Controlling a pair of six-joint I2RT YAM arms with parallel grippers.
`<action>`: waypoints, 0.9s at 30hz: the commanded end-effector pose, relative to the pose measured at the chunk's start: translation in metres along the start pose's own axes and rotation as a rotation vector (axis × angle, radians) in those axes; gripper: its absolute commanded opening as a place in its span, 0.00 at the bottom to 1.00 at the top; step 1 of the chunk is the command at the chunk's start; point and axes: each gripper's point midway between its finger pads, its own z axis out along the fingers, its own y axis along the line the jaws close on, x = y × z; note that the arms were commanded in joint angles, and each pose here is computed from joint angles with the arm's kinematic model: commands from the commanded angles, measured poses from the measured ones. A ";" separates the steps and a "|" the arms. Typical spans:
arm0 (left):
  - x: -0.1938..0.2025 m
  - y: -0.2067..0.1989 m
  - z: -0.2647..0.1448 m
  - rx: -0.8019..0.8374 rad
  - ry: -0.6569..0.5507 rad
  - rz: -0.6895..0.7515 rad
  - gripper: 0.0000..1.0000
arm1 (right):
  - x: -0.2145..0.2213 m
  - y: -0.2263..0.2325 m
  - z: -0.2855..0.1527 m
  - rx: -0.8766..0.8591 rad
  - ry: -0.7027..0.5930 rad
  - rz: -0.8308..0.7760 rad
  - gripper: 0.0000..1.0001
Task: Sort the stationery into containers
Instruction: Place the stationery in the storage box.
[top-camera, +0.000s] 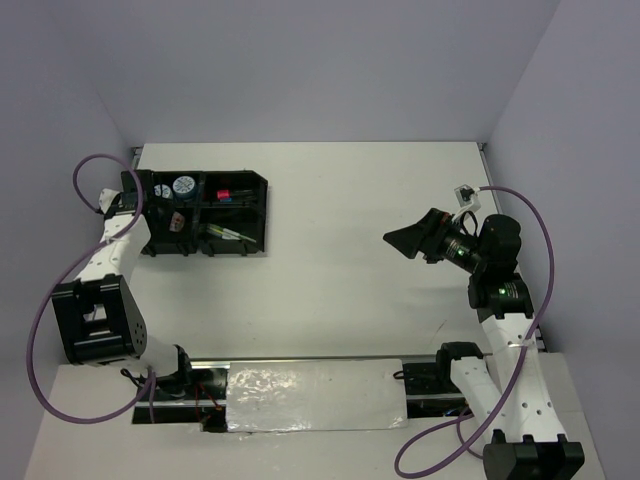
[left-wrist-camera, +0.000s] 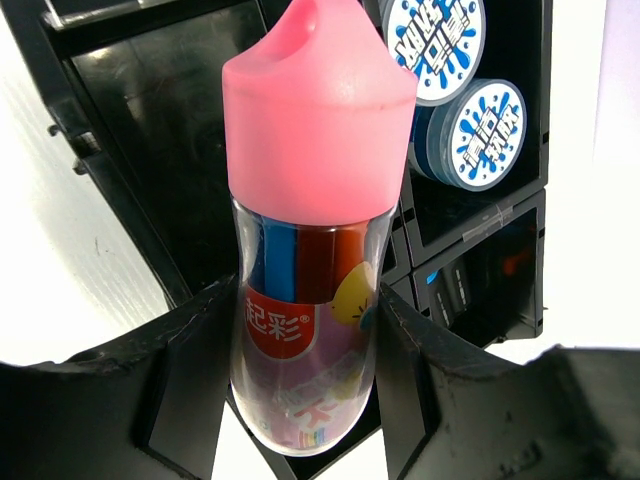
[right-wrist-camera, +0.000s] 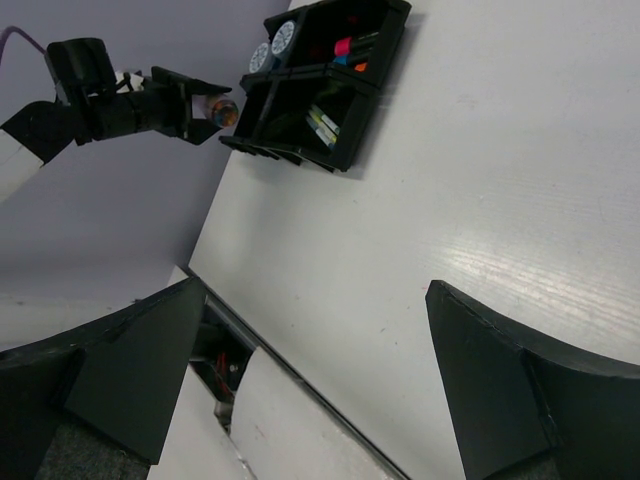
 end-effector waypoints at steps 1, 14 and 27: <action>-0.001 -0.011 0.004 0.047 -0.003 -0.024 0.09 | -0.005 0.012 0.000 -0.051 -0.012 -0.035 1.00; 0.007 -0.004 0.012 0.034 0.014 -0.039 0.26 | -0.004 0.011 0.000 -0.050 -0.008 -0.027 1.00; -0.005 -0.009 0.012 0.041 -0.013 -0.057 0.74 | -0.007 0.013 -0.001 -0.047 -0.010 -0.039 1.00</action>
